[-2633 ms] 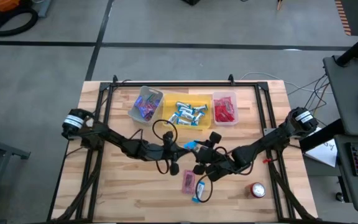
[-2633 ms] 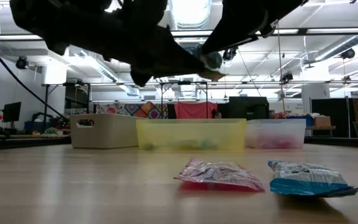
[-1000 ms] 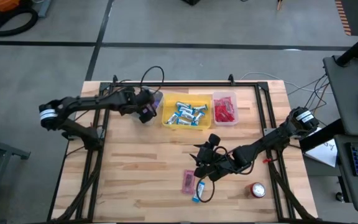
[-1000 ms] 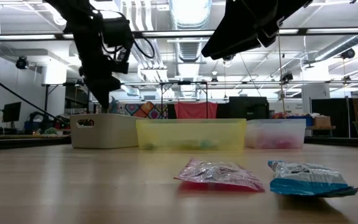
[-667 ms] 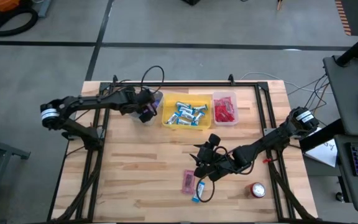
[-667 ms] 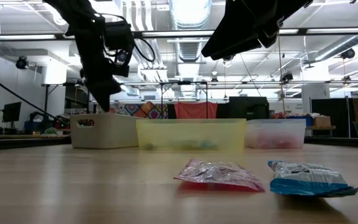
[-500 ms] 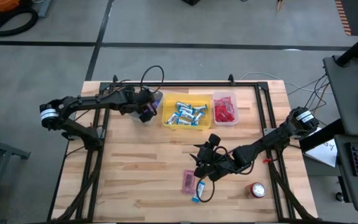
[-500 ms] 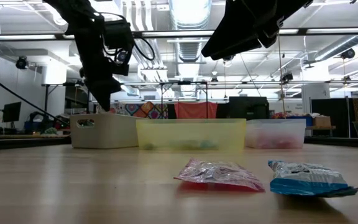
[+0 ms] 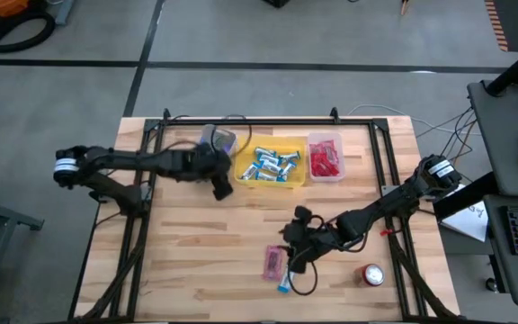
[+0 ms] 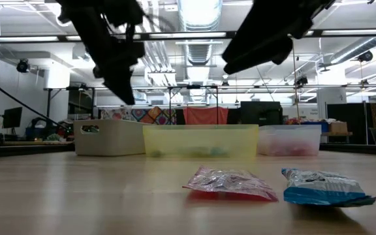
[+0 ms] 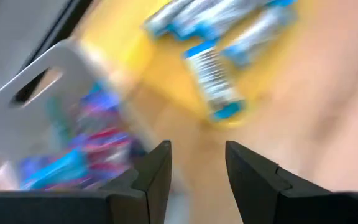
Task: Sort candy
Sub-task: Put the white chocolate into the yellow bin
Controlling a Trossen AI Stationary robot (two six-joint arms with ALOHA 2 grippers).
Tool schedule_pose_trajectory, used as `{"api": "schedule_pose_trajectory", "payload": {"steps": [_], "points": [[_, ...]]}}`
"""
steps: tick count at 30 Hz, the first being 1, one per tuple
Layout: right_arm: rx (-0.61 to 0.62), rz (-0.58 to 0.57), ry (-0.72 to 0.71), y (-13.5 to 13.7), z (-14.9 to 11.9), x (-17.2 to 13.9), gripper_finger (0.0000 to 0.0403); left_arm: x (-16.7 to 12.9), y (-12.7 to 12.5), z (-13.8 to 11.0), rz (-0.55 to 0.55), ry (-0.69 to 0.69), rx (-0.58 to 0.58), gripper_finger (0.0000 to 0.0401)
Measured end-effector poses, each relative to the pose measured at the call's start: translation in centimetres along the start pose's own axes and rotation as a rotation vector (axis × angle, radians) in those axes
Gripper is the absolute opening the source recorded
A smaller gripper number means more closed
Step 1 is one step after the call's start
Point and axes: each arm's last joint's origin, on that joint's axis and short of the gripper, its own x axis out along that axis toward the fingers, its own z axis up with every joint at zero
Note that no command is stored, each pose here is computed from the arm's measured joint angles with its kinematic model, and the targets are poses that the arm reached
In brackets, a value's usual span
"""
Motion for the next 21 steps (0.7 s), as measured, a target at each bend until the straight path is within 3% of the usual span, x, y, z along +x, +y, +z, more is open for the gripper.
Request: {"api": "schedule_pose_trajectory", "payload": {"steps": [5, 9, 14, 21], "points": [[-0.068, 0.173, 0.089, 0.6, -0.4, -0.1, 0.0192, -2.3, -4.9, -0.2, -0.153, -0.152, 0.084, 0.0135], [-0.217, 0.279, 0.143, 1.4, -1.1, -0.5, 0.0192, -4.3, -8.7, -1.0, -0.278, -0.258, 0.157, 0.0135], [-0.350, 0.284, 0.210, 2.2, -2.6, -1.1, 0.0192, -6.4, -11.7, -2.5, -0.337, -0.335, 0.230, 0.0135], [-0.468, 0.305, 0.233, 3.7, -4.3, -0.3, 0.0192, -8.1, -13.2, -4.0, -0.370, -0.365, 0.264, 0.0135]]}}
